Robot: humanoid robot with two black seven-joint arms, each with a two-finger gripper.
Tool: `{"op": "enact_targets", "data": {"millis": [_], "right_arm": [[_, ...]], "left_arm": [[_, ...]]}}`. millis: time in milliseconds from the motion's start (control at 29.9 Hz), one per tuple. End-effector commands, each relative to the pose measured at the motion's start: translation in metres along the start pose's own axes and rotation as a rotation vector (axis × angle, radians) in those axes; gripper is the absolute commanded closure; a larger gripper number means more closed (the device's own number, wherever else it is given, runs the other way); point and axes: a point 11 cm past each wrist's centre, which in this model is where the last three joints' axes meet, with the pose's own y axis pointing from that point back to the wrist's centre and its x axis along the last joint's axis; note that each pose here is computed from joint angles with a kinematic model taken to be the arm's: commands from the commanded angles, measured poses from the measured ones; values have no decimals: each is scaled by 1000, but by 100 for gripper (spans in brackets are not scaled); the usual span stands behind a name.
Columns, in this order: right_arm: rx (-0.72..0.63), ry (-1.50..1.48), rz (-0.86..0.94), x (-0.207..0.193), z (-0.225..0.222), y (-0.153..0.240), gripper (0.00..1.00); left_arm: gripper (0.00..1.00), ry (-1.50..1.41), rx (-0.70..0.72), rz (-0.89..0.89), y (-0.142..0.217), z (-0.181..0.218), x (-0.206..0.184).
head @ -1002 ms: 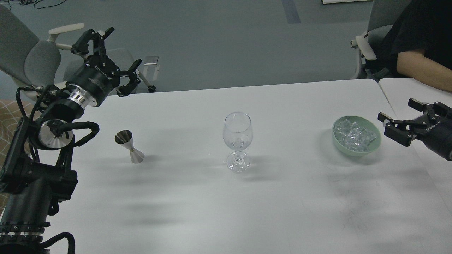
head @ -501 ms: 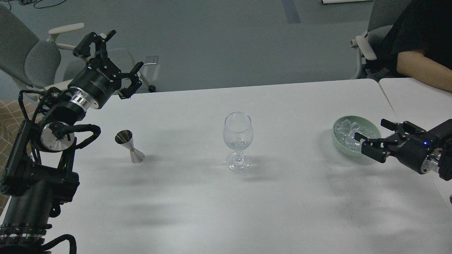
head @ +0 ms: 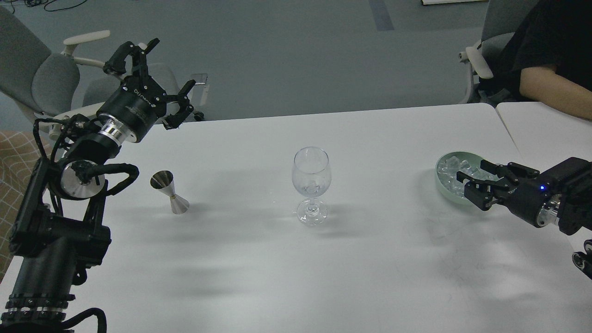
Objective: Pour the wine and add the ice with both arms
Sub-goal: 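Lower the right gripper into the green bowl and grasp ice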
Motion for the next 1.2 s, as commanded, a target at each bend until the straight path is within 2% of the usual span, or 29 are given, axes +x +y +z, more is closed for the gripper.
{"op": "enact_targets", "data": {"millis": [0, 301, 568, 768, 835, 902, 936, 969, 1002, 1169], "right_arm": [[1, -8, 4, 1, -2, -6, 35], [6, -4, -26, -8, -4, -7, 37], [3, -5, -31, -9, -3, -6, 50], [10, -2, -43, -13, -5, -6, 67], [17, 6, -56, -16, -7, -6, 81], [17, 9, -53, -14, -6, -6, 87], [17, 10, -51, -13, -7, -6, 95], [17, 10, -51, -13, -7, -6, 95], [21, 10, -47, -11, -8, -7, 100], [25, 42, -27, 5, -1, 1, 100]], "left_arm": [[2, 0, 1, 2, 0, 0, 1], [2, -1, -2, -1, 0, 0, 0], [2, 1, 0, 0, 0, 0, 0], [2, -4, -5, -7, 1, 2, -2], [2, -5, -5, -8, 0, 2, -3], [2, -4, -6, -7, 1, 2, -2], [2, -4, -4, -7, 1, 1, -2], [2, -4, -4, -7, 1, 1, -2], [2, -4, -6, -7, 1, 2, -2], [2, -5, -4, -7, 2, 0, -3]]}}
